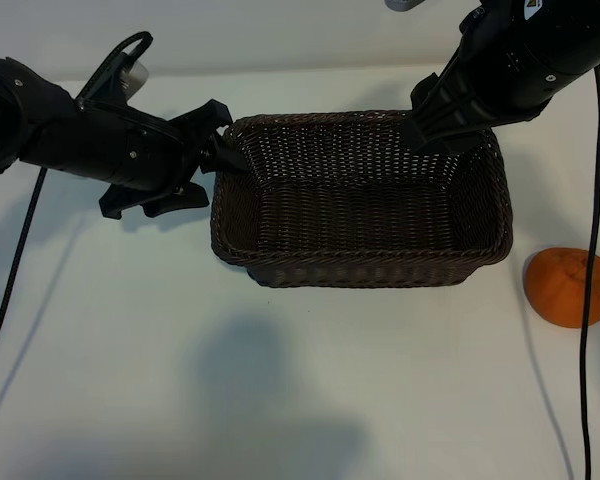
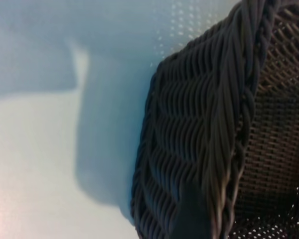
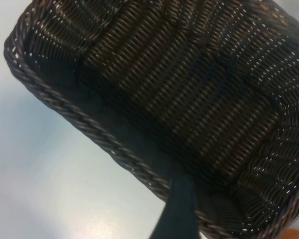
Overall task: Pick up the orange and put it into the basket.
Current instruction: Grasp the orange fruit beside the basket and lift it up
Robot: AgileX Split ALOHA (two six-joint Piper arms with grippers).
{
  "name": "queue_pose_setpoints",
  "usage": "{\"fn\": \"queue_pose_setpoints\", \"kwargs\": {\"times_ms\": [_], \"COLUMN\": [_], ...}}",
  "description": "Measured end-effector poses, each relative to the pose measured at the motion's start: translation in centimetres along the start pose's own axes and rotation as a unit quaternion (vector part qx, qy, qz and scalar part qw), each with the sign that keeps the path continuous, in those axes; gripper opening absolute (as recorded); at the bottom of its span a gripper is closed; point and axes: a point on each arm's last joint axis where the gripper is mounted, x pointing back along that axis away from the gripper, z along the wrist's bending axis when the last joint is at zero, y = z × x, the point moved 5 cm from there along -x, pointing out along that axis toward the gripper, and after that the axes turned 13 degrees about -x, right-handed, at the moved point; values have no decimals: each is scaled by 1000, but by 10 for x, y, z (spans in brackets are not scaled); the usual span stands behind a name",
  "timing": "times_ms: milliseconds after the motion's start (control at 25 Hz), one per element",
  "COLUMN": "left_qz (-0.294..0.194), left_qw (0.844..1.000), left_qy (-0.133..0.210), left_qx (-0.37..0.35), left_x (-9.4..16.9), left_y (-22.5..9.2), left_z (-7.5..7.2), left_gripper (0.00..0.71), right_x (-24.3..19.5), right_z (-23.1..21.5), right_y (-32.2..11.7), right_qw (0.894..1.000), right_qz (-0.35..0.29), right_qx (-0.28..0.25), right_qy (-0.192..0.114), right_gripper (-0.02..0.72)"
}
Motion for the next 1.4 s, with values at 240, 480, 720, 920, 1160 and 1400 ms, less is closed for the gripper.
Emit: {"fn": "queue_pose_setpoints", "kwargs": {"times_ms": [240,480,720,920,1160,1400], "left_qz": [-20,-34,-41,-59,-79,-90], "left_qw": [1000,998,995,988,975,966], "left_qy": [-2,17,29,31,42,57], "left_qx": [-23,-49,-86,-139,-205,-237], "left_x": [18,43,70,102,139,162], "left_y": [3,2,-4,-11,-24,-34], "left_z": [-9,-14,-22,-33,-42,-45], "left_gripper": [596,596,596,596,596,596], "right_x": [0,0,0,0,0,1], "right_z": [0,0,0,0,0,-14], "right_y": [0,-1,-3,-3,-3,-14], "right_qw": [1000,1000,1000,1000,1000,997], "right_qz": [1,4,9,10,10,50], "right_qx": [-1,-1,-2,-2,-1,19], "right_qy": [1,1,1,1,0,-49], "right_gripper": [595,595,595,595,595,595]}}
